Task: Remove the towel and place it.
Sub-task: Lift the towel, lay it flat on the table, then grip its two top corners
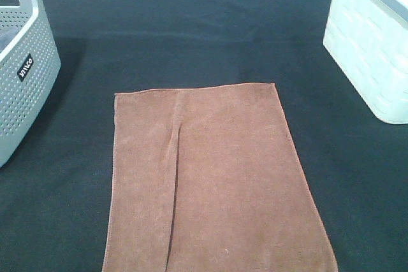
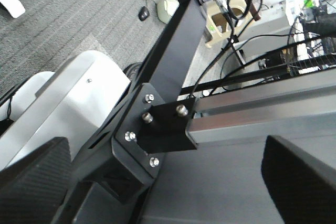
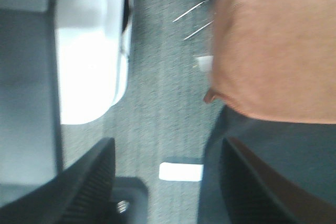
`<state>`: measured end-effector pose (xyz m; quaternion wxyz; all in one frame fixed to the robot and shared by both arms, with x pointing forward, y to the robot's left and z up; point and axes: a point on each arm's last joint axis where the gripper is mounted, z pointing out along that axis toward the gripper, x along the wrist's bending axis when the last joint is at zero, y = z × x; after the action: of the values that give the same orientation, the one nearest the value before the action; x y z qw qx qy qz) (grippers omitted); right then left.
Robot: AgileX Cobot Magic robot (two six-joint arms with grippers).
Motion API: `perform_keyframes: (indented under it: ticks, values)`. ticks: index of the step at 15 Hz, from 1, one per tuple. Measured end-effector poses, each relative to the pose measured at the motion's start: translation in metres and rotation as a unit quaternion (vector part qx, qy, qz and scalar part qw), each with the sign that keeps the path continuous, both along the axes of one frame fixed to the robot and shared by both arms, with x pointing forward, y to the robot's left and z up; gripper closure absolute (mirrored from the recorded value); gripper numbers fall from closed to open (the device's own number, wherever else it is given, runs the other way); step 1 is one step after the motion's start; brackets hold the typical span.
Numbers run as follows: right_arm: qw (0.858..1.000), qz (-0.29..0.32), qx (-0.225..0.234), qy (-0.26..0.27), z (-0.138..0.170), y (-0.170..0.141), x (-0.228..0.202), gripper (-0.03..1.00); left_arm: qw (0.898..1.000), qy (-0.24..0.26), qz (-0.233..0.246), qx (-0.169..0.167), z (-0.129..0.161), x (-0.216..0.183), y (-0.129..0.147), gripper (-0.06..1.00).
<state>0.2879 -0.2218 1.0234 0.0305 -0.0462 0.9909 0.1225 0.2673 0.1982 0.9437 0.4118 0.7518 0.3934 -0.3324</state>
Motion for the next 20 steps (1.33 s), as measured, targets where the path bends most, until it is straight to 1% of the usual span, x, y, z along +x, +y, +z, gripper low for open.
perform_keyframes:
  ticks: [1,3,4,5,6,7,8,9,10,11,12,13,14,16,17,18,19,20]
  values:
    - [1.000,-0.001,0.004,-0.015,0.000,0.001,0.003,0.42,1.000,-0.010,0.009,0.004,0.002,0.004,-0.001,0.03]
    - [0.999,-0.001,0.010,-0.049,0.001,0.002,0.009,0.42,0.998,-0.054,0.037,0.012,0.011,0.020,-0.005,0.04]
    - [0.997,0.000,0.010,-0.079,0.002,0.002,0.014,0.42,0.992,-0.100,0.072,0.019,0.023,0.038,-0.008,0.04]
    - [0.995,-0.002,0.010,-0.100,0.003,0.002,0.017,0.42,0.987,-0.131,0.095,0.024,0.031,0.049,-0.009,0.05]
    - [0.992,-0.005,0.012,-0.122,0.004,0.002,0.021,0.42,0.979,-0.162,0.122,0.030,0.040,0.060,-0.010,0.06]
    - [0.989,-0.014,0.016,-0.149,0.006,0.002,0.026,0.42,0.966,-0.201,0.155,0.042,0.048,0.072,-0.009,0.06]
    - [0.984,-0.028,0.021,-0.174,0.008,0.002,0.031,0.42,0.949,-0.244,0.189,0.058,0.056,0.085,-0.007,0.06]
    - [0.978,-0.041,0.027,-0.203,0.010,0.003,0.036,0.42,0.929,-0.287,0.222,0.076,0.064,0.096,-0.003,0.06]
    - [0.971,-0.053,0.035,-0.230,0.013,0.003,0.041,0.42,0.903,-0.330,0.259,0.095,0.074,0.108,0.001,0.06]
    - [0.962,-0.064,0.048,-0.261,0.017,0.004,0.046,0.42,0.872,-0.372,0.294,0.119,0.083,0.119,0.007,0.07]
    - [0.952,-0.069,0.057,-0.292,0.021,0.005,0.051,0.42,0.835,-0.413,0.333,0.147,0.094,0.129,0.015,0.07]
    - [0.952,-0.069,0.057,-0.292,0.021,0.005,0.051,0.42,0.835,-0.413,0.333,0.147,0.094,0.129,0.015,0.07]
    - [0.940,-0.070,0.071,-0.327,0.025,0.006,0.056,0.42,0.790,-0.457,0.366,0.180,0.106,0.138,0.024,0.08]
    - [0.914,-0.073,0.102,-0.385,0.035,0.010,0.063,0.42,0.702,-0.518,0.425,0.242,0.131,0.150,0.041,0.10]
    - [0.901,-0.078,0.116,-0.410,0.039,0.011,0.066,0.42,0.652,-0.539,0.454,0.280,0.142,0.153,0.052,0.10]
    - [0.887,-0.090,0.127,-0.434,0.044,0.010,0.069,0.42,0.605,-0.553,0.479,0.313,0.153,0.155,0.062,0.11]
    - [0.873,-0.105,0.132,-0.458,0.049,0.009,0.073,0.42,0.556,-0.565,0.498,0.354,0.165,0.157,0.071,0.12]
    - [0.858,-0.131,0.142,-0.476,0.053,0.007,0.075,0.42,0.517,-0.568,0.508,0.389,0.178,0.160,0.077,0.13]
